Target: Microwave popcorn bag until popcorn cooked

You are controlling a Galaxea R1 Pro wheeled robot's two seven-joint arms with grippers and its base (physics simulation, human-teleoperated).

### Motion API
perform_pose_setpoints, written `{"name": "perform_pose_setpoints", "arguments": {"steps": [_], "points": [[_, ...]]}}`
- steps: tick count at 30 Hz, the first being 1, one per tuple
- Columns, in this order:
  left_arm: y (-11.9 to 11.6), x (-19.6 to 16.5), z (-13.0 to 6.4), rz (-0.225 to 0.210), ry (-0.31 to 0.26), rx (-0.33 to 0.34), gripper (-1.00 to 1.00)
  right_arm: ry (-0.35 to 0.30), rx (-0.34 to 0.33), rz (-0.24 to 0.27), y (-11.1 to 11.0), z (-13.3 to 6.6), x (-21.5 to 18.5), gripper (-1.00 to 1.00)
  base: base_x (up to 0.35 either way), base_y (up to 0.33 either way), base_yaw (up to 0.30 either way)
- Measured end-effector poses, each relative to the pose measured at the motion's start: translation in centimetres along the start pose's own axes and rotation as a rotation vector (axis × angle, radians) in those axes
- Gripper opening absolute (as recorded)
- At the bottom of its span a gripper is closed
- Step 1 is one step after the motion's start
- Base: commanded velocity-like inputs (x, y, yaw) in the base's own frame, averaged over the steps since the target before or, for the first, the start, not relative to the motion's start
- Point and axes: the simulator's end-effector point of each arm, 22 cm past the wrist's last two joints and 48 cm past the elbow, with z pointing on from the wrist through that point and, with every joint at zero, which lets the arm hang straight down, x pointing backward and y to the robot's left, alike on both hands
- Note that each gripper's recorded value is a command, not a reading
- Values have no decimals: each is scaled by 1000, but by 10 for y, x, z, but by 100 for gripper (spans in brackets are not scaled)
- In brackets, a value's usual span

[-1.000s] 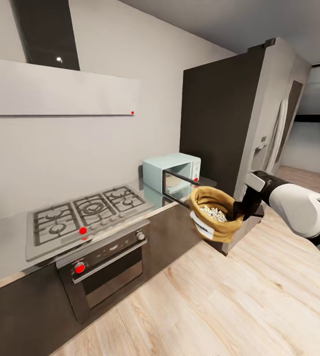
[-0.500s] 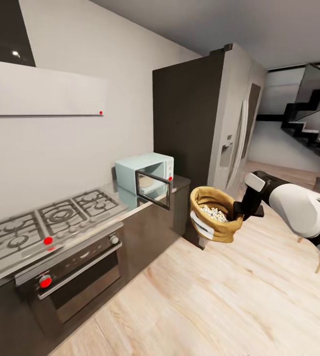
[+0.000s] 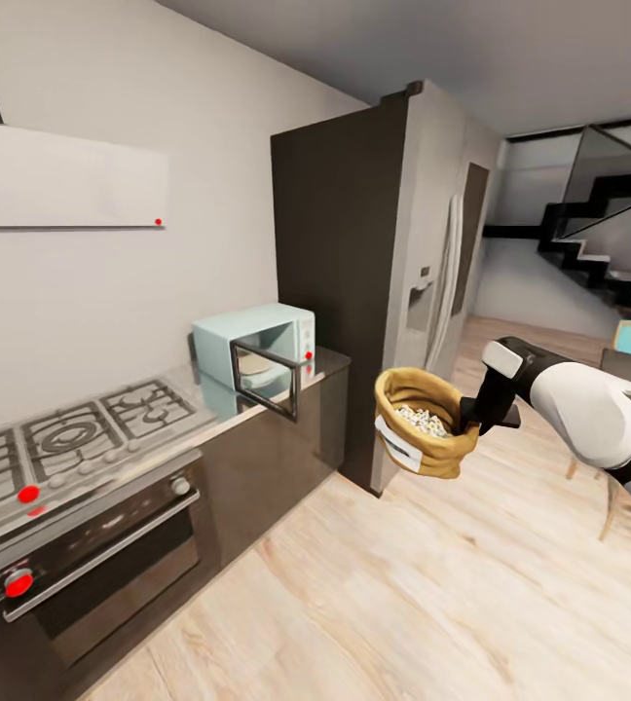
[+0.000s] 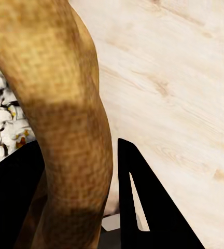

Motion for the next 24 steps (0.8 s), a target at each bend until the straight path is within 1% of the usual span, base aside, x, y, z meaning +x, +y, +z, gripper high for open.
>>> {"name": "perform_pose_setpoints", "arguments": {"steps": [18, 24], "points": [[-2, 0, 0, 0, 0, 3, 100, 1, 1, 0, 0, 0, 0, -100, 223, -284, 267], [-2, 2, 0, 0, 4, 2, 100, 5, 4, -1, 0, 3, 1, -100, 225, -282, 227]]}}
